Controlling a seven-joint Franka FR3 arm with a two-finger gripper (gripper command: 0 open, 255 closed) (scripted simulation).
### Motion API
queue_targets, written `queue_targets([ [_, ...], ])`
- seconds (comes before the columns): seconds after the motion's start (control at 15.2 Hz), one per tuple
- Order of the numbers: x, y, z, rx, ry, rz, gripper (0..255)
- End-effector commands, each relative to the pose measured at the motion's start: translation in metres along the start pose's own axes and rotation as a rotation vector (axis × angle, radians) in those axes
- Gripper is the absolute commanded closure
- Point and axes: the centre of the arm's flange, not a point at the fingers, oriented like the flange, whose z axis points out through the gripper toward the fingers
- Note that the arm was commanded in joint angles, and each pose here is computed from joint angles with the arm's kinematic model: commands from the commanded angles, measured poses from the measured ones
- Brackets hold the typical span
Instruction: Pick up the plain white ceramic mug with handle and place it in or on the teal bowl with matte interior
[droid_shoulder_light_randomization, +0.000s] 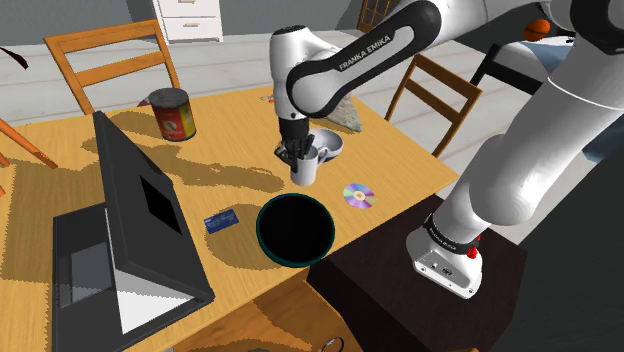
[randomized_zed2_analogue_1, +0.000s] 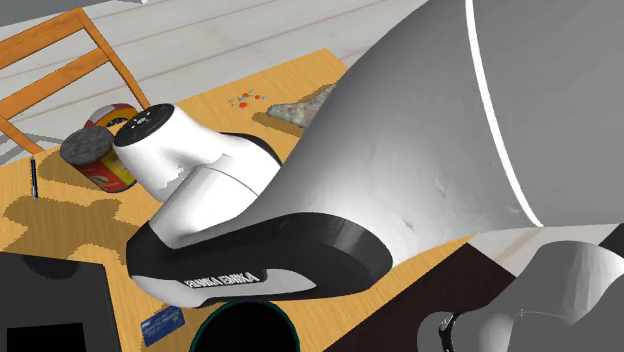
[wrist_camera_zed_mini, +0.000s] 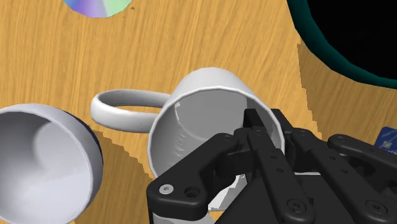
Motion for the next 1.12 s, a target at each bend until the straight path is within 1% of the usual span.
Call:
queue_targets([
  [0.0,-0.002,0.001,-0.011,0.000,0.000,0.000,255],
  [1.06,-0.016,0.003,-0.094,0.000,0.000,0.000,255],
])
